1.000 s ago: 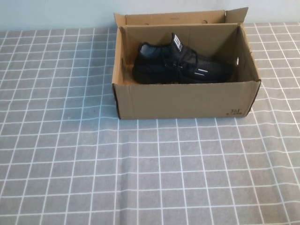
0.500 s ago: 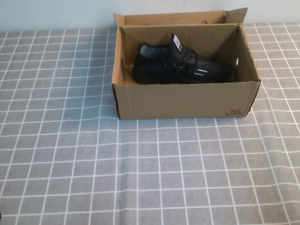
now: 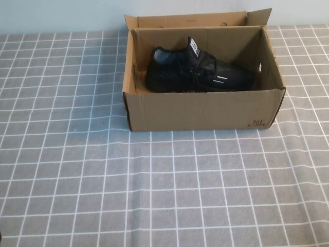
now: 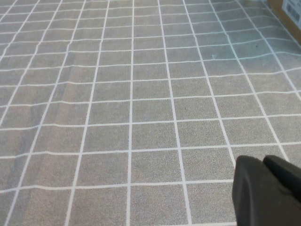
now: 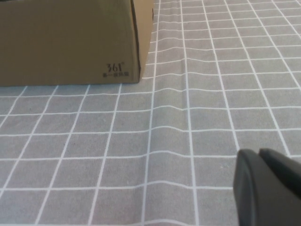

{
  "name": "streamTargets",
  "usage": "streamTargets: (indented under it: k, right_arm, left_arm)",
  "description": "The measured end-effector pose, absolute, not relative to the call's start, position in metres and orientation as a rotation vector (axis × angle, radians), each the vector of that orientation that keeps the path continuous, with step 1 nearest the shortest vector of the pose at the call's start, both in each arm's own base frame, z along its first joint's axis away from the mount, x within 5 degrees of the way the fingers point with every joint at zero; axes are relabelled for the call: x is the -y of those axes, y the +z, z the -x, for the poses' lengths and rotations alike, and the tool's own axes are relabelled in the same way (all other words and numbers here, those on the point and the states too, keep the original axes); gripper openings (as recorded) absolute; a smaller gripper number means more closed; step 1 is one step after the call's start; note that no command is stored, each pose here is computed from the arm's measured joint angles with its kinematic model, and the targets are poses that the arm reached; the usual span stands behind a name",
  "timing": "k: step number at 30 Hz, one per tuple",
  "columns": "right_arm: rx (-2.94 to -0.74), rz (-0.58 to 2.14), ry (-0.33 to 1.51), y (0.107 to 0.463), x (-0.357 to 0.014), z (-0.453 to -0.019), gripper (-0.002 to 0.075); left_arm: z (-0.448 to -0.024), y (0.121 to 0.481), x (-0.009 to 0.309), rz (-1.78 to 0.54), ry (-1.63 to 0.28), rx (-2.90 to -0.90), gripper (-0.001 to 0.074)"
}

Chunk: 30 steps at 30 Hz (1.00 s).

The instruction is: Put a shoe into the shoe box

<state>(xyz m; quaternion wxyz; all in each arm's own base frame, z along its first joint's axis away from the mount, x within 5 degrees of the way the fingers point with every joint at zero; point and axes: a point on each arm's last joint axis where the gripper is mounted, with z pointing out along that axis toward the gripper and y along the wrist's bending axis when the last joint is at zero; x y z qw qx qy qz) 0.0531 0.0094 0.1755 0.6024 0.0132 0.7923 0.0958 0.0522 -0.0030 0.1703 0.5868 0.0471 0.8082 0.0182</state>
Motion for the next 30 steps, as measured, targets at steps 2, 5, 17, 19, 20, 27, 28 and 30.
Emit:
streamTargets:
  k: [2,5,17,19,20,27,28,30]
  right_arm:
    - [-1.835,-0.034,0.225,0.1755,-0.0094,-0.0531,-0.0016]
    - [-1.835,-0.035,0.227,0.1756,-0.0095,-0.0531,-0.0016]
    - [-1.835,-0.037,0.229,0.1756,-0.0095,-0.0531,-0.0016]
    - [-1.835,-0.037,0.229,0.1756,-0.0095,-0.0531,-0.0016]
    - [-1.835,-0.038,0.23,0.1756,-0.0095,-0.0531,-0.0016]
    - [-1.835,-0.039,0.232,0.1756,-0.0096,-0.053,-0.0016]
    - [-1.835,-0.039,0.232,0.1756,-0.0096,-0.053,-0.0016]
    - [-1.835,-0.039,0.232,0.1756,-0.0096,-0.053,-0.0016]
  left_arm:
    - [-0.0522,0.1703,0.003,-0.111,0.043,-1.884,0.0001]
    - [-0.0522,0.1703,0.003,-0.111,0.043,-1.884,0.0001]
    - [-0.0522,0.1703,0.003,-0.111,0.043,-1.884,0.0001]
    - [-0.0522,0.1703,0.003,-0.111,0.043,-1.884,0.0001]
    - [-0.0522,0.1703,0.003,-0.111,0.043,-1.884,0.0001]
    - [-0.0522,0.1703,0.003,-0.111,0.043,-1.884,0.0001]
    - [-0.0522,0.1703,0.003,-0.111,0.043,-1.884,0.0001]
    - [-0.0522,0.1703,0.003,-0.111,0.043,-1.884,0.0001]
